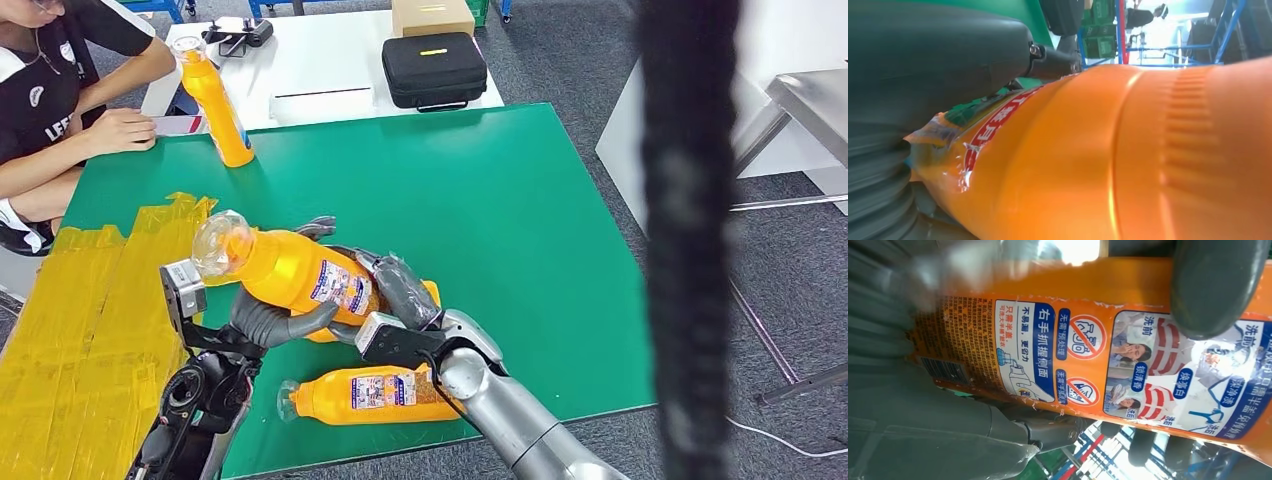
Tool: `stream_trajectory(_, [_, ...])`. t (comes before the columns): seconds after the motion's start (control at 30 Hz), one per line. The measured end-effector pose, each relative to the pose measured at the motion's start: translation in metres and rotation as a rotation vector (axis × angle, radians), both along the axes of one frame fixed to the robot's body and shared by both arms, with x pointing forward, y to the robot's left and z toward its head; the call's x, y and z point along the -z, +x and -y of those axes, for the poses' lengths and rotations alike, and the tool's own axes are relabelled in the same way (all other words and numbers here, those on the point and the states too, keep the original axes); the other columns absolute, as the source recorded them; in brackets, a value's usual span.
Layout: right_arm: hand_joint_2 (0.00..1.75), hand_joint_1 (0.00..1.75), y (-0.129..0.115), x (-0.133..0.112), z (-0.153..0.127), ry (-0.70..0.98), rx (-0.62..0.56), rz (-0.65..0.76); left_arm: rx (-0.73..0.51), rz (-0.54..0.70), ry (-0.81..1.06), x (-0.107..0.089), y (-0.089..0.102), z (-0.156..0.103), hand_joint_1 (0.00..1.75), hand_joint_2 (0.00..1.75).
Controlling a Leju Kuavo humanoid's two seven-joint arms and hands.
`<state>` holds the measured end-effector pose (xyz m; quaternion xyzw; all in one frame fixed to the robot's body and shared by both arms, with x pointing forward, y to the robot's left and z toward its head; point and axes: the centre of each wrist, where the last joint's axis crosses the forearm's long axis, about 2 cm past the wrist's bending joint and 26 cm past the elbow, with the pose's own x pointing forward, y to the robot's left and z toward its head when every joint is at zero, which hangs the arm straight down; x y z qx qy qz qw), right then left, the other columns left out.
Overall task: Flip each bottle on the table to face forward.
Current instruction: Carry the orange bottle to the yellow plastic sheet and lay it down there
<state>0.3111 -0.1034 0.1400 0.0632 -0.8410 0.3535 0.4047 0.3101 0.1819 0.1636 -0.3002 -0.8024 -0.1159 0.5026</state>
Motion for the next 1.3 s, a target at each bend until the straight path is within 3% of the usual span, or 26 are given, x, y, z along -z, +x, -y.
stream_trajectory(0.37, [1.75,1.75,0.000,0.000,0.000,0.019,0.012,-0.004,-0.001,0.008,-0.016,-0.001,0.000,0.000,1.75,1.75])
stream_trajectory(0.4, [1.75,1.61,0.000,0.000,0.000,0.021,0.015,-0.003,0.000,0.009,-0.019,-0.001,0.000,0.000,1.75,1.75])
stream_trajectory(0.5, [1.75,0.31,-0.001,-0.001,0.001,0.034,0.030,0.007,0.004,0.015,-0.029,-0.002,0.000,0.001,1.75,1.75])
stream_trajectory(0.53, [1.75,0.00,-0.002,-0.001,0.001,0.040,0.037,0.013,0.006,0.017,-0.032,-0.002,0.000,0.001,1.75,1.75])
stream_trajectory(1.07, [1.75,0.00,-0.012,-0.010,0.015,0.093,0.115,0.066,-0.062,0.041,-0.056,-0.014,0.010,-0.001,1.75,1.75])
stream_trajectory(1.17, [1.75,0.00,-0.014,-0.012,0.019,0.105,0.142,0.087,-0.149,0.060,-0.020,-0.014,0.012,-0.007,1.75,1.75])
stream_trajectory(1.3, [1.75,0.00,-0.018,-0.018,0.027,0.133,0.186,0.127,-0.387,0.122,0.105,-0.018,0.017,-0.022,1.75,1.75])
